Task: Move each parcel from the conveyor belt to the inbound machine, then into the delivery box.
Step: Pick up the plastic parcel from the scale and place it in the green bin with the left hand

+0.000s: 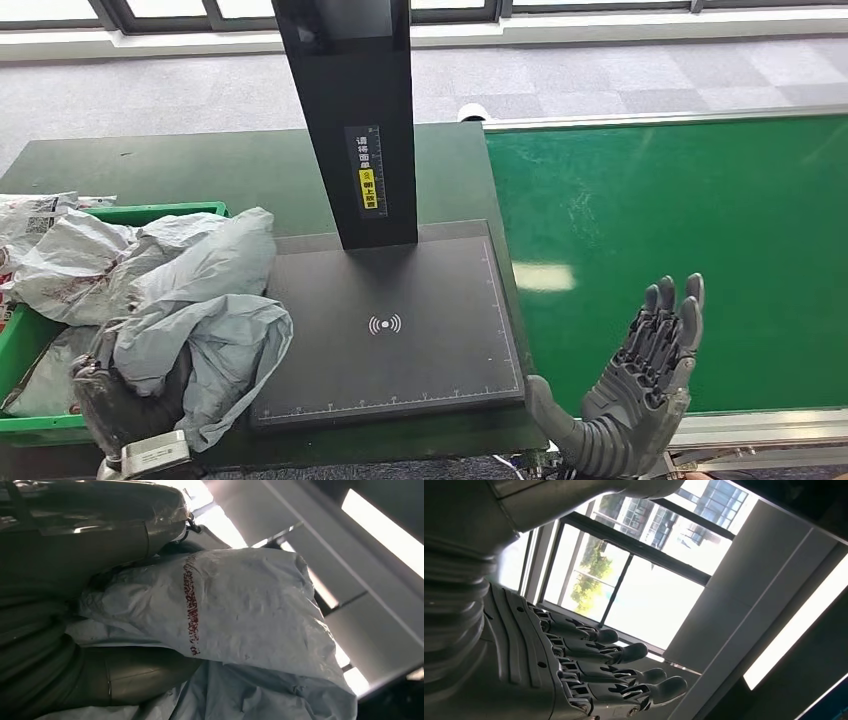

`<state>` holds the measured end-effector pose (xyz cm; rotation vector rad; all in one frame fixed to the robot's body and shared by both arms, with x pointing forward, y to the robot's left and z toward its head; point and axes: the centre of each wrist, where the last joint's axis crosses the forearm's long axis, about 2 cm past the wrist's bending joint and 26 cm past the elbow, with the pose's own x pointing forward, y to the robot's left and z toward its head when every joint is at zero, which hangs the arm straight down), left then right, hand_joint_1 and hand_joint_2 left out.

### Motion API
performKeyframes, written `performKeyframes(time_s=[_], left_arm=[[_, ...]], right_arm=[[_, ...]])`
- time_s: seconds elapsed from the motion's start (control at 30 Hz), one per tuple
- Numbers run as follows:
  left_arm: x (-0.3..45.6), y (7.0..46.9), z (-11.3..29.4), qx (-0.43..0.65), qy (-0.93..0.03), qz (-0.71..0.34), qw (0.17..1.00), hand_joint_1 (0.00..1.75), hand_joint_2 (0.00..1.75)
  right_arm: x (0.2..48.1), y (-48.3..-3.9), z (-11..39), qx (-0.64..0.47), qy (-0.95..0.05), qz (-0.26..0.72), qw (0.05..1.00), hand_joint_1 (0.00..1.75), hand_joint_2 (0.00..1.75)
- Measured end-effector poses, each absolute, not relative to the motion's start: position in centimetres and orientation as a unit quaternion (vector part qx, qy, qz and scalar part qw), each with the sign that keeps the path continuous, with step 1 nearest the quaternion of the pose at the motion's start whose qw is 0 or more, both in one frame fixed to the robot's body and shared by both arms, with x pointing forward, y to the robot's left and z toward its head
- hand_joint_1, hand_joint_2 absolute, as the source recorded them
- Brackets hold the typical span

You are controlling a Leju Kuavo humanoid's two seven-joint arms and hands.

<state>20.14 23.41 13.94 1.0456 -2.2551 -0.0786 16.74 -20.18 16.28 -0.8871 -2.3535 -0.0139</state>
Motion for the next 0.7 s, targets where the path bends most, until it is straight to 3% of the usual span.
performKeyframes(time_s=[0.43,0.7], left_arm=[[19.9,26.4,16.2,0.466,-0.839,-0.007,0.281,1.75,1.75],[24.3,34.0,16.6,0.554,-0.795,-0.026,0.246,1.75,1.75]], right_arm=[[16.6,-20.3,16.3,-0.337,-0.89,-0.007,0.308,0.0,1.75],[17.1,-20.4,16.1,-0.332,-0.892,-0.006,0.308,0.0,1.75]])
